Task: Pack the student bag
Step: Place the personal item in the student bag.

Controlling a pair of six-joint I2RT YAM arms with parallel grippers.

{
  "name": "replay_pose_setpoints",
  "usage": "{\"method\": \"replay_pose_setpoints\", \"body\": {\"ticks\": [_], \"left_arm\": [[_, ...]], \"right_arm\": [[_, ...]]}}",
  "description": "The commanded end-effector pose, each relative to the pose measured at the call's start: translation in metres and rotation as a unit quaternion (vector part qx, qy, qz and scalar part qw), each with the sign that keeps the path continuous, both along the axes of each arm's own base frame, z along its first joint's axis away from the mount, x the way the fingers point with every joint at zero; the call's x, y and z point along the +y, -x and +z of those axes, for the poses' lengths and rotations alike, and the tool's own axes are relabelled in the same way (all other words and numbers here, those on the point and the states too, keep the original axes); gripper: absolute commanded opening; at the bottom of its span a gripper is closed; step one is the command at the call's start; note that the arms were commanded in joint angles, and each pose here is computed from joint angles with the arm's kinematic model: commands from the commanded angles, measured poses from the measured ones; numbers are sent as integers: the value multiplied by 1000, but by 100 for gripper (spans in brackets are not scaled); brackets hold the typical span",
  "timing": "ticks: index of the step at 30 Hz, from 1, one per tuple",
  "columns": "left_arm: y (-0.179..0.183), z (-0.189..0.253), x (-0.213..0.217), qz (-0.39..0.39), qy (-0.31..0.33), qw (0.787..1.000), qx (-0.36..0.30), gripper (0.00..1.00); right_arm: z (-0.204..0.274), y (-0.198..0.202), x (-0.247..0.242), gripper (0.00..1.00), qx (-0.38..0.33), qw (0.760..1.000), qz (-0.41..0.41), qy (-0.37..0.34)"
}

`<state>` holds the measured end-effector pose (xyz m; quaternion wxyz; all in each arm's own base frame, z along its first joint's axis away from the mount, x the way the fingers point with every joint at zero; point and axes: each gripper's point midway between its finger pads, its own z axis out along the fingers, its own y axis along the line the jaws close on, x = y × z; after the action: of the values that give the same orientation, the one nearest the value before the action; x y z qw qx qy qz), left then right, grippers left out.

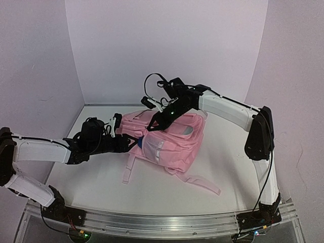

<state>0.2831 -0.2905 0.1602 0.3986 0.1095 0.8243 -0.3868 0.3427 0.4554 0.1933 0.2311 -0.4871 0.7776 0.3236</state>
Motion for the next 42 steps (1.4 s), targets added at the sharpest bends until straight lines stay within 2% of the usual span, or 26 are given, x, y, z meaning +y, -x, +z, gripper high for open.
{"method": "replay_pose_setpoints", "body": {"ticks": [1,9,18,25,30,32,35,42], "left_arm": [[-5,24,-21,-60,46,997,-17,55],[-8,18,-38,-103,76,992,11,61],[-5,27,-56,-153,92,984,2,68],[-7,28,-48,-142,49,989,-8,69],[-19,32,-26,-82,6,996,-44,70],[-20,36,-23,-80,-14,995,-56,70],[-19,40,-30,-103,-14,993,-59,70],[-12,21,-49,-136,14,991,-13,69]], "right_arm": [[127,31,19,0,-79,982,69,-155],[129,32,18,0,-82,982,69,-157],[128,31,19,0,-82,982,70,-157],[127,31,20,0,-82,982,71,-156],[126,30,20,0,-83,982,70,-155],[125,30,20,0,-81,982,69,-155],[124,29,21,0,-80,982,69,-154],[125,25,23,0,-83,983,63,-154]]}}
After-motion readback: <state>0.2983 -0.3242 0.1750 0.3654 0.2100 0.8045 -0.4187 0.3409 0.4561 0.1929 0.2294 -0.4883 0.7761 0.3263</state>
